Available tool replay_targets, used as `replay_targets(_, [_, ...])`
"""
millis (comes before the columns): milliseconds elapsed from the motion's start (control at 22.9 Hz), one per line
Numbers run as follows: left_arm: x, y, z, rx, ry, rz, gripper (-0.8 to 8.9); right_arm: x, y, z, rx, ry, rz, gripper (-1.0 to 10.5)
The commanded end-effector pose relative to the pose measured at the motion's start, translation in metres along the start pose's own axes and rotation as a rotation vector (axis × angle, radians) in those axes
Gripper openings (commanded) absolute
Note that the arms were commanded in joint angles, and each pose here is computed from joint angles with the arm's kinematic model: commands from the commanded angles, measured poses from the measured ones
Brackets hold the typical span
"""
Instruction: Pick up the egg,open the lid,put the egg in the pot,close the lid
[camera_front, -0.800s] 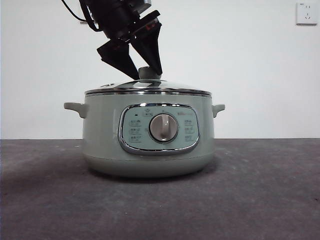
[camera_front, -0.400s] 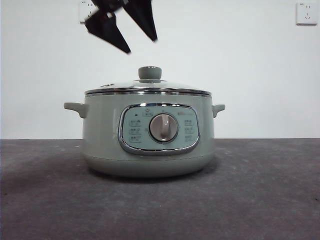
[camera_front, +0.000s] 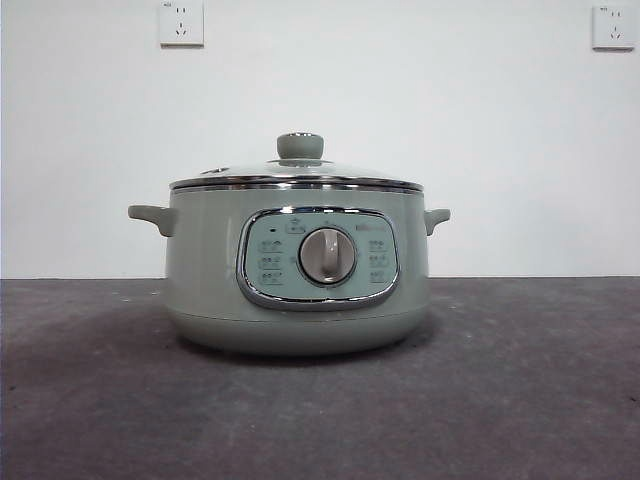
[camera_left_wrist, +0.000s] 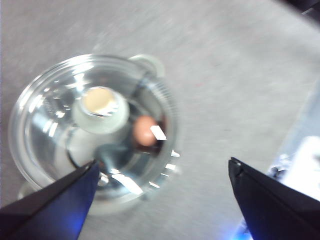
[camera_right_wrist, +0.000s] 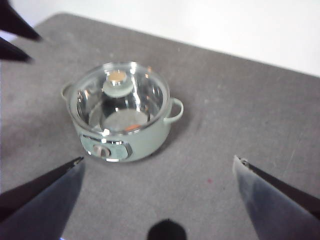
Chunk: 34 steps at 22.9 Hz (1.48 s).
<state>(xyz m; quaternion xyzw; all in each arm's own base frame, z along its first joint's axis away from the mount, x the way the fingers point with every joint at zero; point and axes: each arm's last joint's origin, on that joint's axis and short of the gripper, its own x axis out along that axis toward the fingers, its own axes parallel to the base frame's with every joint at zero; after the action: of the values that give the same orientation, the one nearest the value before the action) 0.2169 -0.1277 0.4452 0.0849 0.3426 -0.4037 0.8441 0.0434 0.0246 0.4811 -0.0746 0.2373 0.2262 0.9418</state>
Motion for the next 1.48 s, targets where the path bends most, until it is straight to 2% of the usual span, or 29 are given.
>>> replay_targets(44, [-0.021,-0.008,-0.006,-0.014,-0.027,-0.005,3.34,0.011,0.001,-0.007,0.003,0.069,0.013,4.2])
replay_targets(131, [-0.034,-0.013,-0.01,-0.009,-0.038,-0.003,1.49,0.019,0.003,-0.011,0.001,0.104,0.029,2.5])
replay_targets(218, [-0.044,-0.018,-0.015,-0.008,-0.042,-0.003,-0.26,0.028,0.004,-0.015,-0.004,0.14,0.039,0.2])
replay_targets(262, [-0.047,-0.019,-0.016,-0.008,-0.041,-0.003,-0.03,0.031,0.004,-0.017,-0.007,0.154,0.041,-0.2])
replay_targets(1047, [-0.055,-0.023,-0.025,-0.026,0.004,-0.009,-0.04,0.059,0.007,-0.019,-0.011,0.253,0.033,0.0])
replay_targets(1134, [-0.055,-0.022,-0.024,0.0,-0.009,0.016,0.0,0.061,0.007,-0.018,-0.012,0.26,0.033,0.0])
replay_targets(1265, [-0.055,-0.022,-0.022,-0.111,-0.025,0.024,0.0,0.068,0.008,-0.016,-0.013,0.281,0.032,0.0])
replay_targets(1396, [-0.055,-0.021,-0.02,-0.057,-0.043,0.046,-0.01,0.076,0.008,-0.014,-0.015,0.304,0.032,0.0])
replay_targets(1483, [-0.058,-0.02,-0.013,0.023,-0.123,0.059,0.0,0.081,0.009,-0.013,-0.017,0.322,0.031,0.0])
